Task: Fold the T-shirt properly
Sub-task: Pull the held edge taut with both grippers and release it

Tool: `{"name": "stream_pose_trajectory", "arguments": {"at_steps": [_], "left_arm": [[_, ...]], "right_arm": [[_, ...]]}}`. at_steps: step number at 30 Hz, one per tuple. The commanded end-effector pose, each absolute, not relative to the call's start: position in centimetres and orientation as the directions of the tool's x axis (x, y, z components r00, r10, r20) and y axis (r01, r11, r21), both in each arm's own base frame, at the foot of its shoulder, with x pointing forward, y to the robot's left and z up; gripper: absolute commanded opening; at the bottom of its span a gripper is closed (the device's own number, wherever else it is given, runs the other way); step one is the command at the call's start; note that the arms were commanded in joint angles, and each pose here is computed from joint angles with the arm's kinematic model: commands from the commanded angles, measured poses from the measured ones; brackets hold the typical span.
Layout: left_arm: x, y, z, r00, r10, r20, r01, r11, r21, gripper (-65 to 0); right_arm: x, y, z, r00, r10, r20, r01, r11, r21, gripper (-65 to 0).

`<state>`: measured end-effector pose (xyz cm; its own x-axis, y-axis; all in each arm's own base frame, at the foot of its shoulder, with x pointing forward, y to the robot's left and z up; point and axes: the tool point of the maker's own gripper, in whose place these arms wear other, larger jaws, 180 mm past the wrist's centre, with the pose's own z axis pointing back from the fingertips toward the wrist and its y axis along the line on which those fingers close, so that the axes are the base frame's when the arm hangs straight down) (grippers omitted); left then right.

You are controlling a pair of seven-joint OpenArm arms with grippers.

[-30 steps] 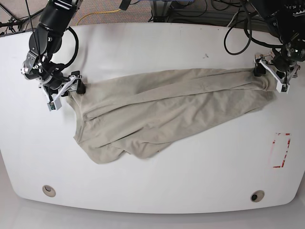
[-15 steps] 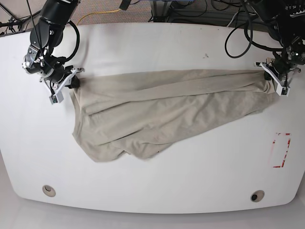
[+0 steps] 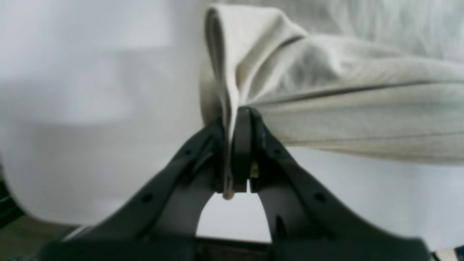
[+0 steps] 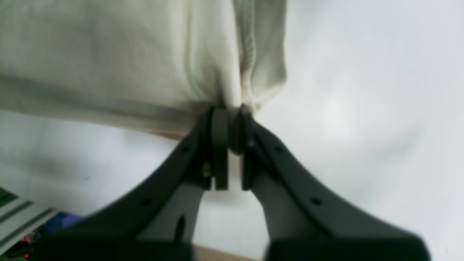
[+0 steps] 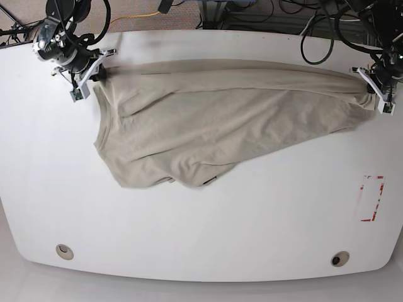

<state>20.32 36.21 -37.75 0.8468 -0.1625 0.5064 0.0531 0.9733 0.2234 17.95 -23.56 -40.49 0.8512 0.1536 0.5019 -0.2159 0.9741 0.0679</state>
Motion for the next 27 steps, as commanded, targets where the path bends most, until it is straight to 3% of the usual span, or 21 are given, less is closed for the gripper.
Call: {"name": "stream_pose_trajectory", "arguments": {"at_steps": [1,12,15,18,21,27], "left_arm": [[20.4,37.8,-35.7,0.834,-0.209,0.510,0.059,0.954,0.294,-65.0],[18.3,38.5,-36.1,0.861,-0.242,0.448,0.098,0.942,0.321,-63.5],[18.3,38.5,-36.0,0.860,-0.244,0.449,0.099,0.942,0.321,-50.6],[19.0,38.5,-35.7,0.852,-0.245,0.464,0.094,0.942,0.323,-31.2],[20.2,38.3,-35.1,0.836,-0.247,0.490,0.088,0.942,0.324,-16.7],[22.8,38.0,-32.7,0.805,-0.252,0.538,0.068,0.939,0.338,-16.4]], "right_arm": [[17.4,-24.4,-39.5,0.843,0.179,0.508,-0.221,0.975,0.023,-65.0],[13.9,-22.9,-39.8,0.866,0.176,0.469,-0.221,0.974,0.042,-63.3],[14.0,-23.0,-39.6,0.864,0.177,0.471,-0.221,0.974,0.039,-51.8],[14.2,-23.0,-39.3,0.858,0.183,0.480,-0.225,0.974,0.032,-35.5],[15.1,-22.9,-38.4,0.839,0.197,0.507,-0.235,0.972,0.012,-24.1],[17.2,-23.6,-37.2,0.809,0.195,0.555,-0.223,0.975,-0.017,-24.9]]}}
